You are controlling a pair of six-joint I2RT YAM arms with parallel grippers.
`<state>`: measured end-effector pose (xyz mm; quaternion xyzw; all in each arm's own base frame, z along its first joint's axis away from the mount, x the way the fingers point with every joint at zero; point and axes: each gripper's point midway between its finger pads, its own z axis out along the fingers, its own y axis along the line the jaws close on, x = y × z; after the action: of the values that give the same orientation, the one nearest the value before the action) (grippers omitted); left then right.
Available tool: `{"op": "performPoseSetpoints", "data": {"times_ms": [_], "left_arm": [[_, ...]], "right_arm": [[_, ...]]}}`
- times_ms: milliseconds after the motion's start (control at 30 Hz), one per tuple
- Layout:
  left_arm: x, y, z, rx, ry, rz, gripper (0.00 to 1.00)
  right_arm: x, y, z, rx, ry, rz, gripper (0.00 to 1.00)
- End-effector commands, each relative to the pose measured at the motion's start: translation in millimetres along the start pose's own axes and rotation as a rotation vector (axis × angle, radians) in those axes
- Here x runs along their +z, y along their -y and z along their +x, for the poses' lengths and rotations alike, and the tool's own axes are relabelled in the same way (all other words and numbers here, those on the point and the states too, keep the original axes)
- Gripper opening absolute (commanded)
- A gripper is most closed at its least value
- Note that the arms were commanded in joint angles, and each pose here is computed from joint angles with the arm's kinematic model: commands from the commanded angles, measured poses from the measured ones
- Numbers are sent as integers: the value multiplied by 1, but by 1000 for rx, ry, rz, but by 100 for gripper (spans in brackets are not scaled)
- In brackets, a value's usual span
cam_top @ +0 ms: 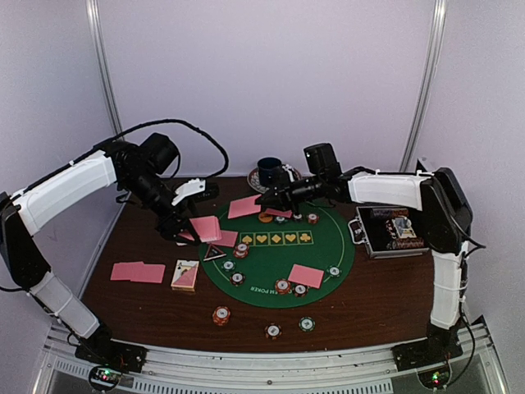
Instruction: Distribute texas hold em gaming equipment
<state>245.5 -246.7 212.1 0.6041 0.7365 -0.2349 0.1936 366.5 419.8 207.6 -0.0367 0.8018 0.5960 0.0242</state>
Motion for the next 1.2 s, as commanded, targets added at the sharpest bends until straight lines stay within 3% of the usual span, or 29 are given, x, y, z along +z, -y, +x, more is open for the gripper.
{"op": "performPoseSetpoints", "data": {"times_ms": [0, 333, 567, 667, 933, 1167], "left_arm": [[-7, 5, -1, 18, 18, -4, 0], [-8, 7, -2, 18, 24, 6, 0], [-8, 8, -1, 16, 21, 8, 0], [-9, 9, 0, 15, 22, 9, 0], [-8, 11, 0, 11, 24, 19, 0], [-8, 10, 0, 11, 24, 16, 0]], "right_arm": [[31, 22, -18, -29, 5, 40, 0], [97, 78, -55, -75, 75, 192, 0], [130, 104, -58, -98, 90, 267, 0], [131, 115, -56, -101, 95, 311, 9], [107, 84, -62, -216, 133, 367, 53], [77, 29, -57, -290, 149, 315, 64]]}}
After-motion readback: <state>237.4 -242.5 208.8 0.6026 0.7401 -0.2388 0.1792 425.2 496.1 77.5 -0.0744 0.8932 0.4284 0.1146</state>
